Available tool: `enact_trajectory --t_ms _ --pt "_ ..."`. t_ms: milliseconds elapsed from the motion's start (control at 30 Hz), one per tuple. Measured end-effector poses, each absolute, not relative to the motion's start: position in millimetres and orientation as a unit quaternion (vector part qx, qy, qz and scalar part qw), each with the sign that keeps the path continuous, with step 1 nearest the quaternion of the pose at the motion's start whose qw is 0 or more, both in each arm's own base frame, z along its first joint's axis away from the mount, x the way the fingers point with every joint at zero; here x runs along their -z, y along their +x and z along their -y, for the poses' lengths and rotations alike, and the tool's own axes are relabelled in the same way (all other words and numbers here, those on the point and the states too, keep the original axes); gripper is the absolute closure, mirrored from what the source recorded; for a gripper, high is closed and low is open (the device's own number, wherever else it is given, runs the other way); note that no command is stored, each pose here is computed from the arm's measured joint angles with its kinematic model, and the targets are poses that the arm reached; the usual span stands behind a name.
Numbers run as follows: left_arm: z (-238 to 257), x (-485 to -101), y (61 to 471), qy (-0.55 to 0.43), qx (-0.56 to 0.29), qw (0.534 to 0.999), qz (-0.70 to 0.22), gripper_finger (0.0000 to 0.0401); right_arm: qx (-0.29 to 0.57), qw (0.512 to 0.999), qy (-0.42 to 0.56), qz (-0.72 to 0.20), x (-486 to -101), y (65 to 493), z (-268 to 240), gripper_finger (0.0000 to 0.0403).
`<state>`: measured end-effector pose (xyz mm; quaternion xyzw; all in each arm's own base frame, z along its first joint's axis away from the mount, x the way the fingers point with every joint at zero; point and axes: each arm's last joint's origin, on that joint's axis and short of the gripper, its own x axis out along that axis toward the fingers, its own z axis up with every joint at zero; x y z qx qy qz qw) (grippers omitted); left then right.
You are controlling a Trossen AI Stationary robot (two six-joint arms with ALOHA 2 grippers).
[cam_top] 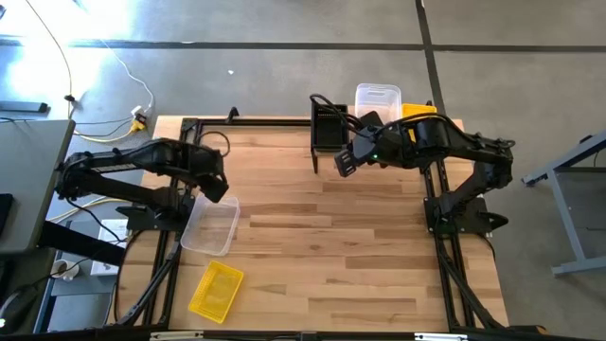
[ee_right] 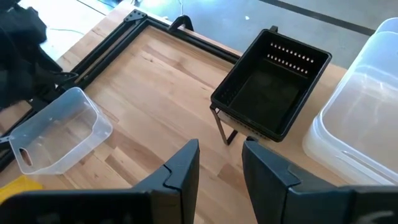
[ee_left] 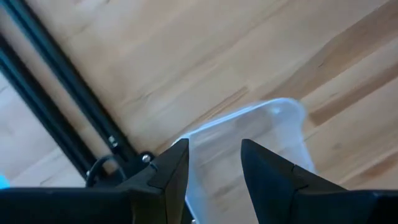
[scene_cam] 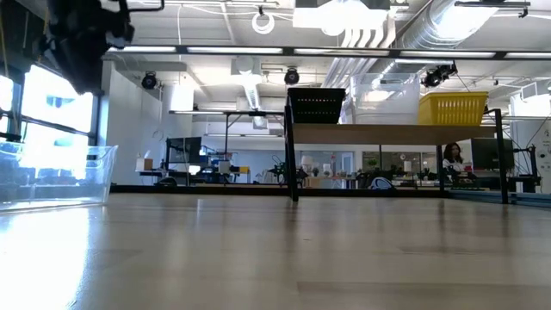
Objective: Stack baskets on shelf by color
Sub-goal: Stack the transparent bin on top of the stacked transparent bins on the shelf
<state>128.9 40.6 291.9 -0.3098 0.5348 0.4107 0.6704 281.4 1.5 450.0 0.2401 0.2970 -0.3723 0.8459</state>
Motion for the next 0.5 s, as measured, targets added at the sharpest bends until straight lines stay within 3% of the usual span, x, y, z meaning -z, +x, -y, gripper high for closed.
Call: enact_trajectory --t_ms 500 --pt "-29.3 -242.3 119.5 -0.333 -0.468 0.586 -0.571 0.0265 0.367 0.85 0.225 -0.303 -450.0 281.4 -1.5 0.0295"
